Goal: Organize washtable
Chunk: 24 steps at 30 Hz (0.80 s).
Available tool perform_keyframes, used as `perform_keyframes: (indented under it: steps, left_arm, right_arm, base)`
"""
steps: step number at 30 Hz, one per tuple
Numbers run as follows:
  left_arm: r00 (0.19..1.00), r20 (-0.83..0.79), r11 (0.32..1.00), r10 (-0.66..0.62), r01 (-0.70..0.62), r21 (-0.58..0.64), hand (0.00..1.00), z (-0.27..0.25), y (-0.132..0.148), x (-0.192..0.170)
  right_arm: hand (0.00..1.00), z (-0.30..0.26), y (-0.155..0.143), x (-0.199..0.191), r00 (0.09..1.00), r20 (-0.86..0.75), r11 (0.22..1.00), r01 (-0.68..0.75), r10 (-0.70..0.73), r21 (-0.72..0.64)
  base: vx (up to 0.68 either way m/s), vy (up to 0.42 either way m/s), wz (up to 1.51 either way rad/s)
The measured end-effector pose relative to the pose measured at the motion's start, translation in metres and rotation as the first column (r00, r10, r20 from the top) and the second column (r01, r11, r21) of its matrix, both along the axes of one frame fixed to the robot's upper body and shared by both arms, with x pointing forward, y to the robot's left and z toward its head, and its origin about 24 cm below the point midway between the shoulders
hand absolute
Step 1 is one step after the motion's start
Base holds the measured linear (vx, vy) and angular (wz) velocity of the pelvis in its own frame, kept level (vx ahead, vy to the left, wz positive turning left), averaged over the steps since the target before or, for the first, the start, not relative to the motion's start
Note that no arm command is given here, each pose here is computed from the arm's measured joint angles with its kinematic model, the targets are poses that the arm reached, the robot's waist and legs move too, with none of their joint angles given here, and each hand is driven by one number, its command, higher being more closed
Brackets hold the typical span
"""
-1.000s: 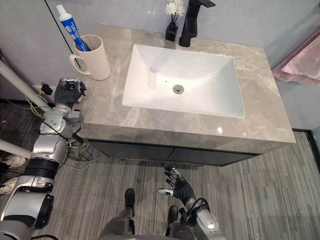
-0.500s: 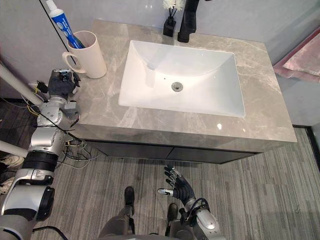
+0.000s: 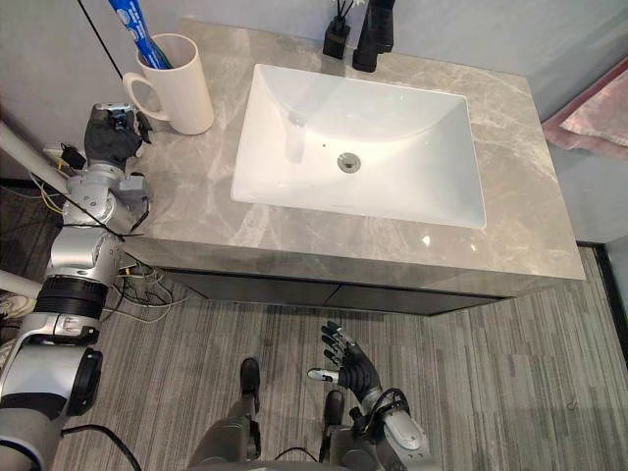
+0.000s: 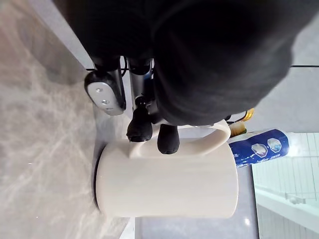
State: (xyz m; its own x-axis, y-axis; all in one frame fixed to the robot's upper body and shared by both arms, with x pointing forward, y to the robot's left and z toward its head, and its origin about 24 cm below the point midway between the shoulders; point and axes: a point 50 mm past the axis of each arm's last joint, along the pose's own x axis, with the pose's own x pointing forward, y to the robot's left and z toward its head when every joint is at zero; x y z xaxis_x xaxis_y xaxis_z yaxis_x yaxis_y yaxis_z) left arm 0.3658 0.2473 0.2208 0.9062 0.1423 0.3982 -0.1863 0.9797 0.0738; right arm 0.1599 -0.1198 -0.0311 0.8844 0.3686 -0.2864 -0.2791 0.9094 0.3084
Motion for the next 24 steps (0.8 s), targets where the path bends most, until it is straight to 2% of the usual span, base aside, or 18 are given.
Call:
perform_keyframes:
  steps: [24]
  left_arm:
    - [1.000,-0.017,1.000,-0.004,0.005,0.023,1.00,0.004,-0.002,0.006]
  right_arm:
    - [0.00,0.002,0.000,0.003,1.000,0.017,1.000,0.008,-0.008,-0.003]
  base:
    - [0.00,0.004,-0.03]
